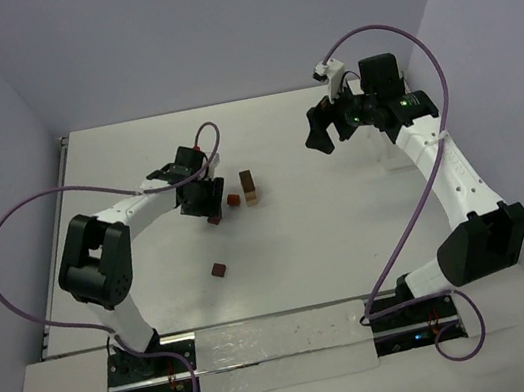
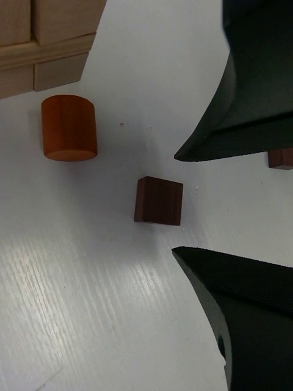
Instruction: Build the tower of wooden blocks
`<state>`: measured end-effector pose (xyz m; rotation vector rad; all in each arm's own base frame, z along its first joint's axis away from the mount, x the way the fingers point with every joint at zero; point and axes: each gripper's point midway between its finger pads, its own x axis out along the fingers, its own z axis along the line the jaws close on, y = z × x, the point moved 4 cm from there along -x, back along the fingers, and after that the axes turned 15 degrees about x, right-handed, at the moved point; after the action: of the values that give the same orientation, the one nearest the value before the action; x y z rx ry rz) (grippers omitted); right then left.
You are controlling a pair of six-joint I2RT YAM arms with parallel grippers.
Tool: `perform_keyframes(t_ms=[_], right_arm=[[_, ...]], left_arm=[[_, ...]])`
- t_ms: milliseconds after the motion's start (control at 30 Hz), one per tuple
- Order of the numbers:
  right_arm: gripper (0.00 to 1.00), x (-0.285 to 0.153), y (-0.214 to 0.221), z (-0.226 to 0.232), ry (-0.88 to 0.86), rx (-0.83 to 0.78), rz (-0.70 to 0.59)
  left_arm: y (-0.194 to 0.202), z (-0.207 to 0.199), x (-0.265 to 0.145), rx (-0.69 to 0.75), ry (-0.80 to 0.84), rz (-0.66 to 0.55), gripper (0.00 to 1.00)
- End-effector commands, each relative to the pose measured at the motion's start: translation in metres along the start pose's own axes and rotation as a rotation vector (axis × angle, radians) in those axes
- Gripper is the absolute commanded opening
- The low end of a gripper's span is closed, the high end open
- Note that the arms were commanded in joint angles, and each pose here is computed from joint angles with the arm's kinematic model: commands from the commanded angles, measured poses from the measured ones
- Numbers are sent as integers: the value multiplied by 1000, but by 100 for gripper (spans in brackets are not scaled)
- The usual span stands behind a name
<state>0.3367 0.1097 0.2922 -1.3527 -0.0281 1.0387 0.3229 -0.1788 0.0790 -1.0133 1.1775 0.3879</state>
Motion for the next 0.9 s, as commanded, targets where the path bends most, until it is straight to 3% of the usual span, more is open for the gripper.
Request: perform_keyframes(t_ms=[0,233,633,700,833,867], right_arm=[[100,0,-13,-1,-13,-11,-41],[100,1,-13,-2,-16,-9,-37],[100,0,-13,-1,-24,-7,-34],[100,0,-14,0,-23,-10,-37],[100,-2,-17,1,-25,-2,-45],[100,-2,-17,2,-29,1,-44]], left_arm=[[-23,-11,4,15,12,-51,63],[-18,-14,13,16,8,-25,61],[-15,-10,21,-10,-25,18,42],[-15,-6,18,-12,-52,19,34],[-23,-1,-4,-25,-96,-18,3],[-29,0,-13,-37,-105,-41,0]])
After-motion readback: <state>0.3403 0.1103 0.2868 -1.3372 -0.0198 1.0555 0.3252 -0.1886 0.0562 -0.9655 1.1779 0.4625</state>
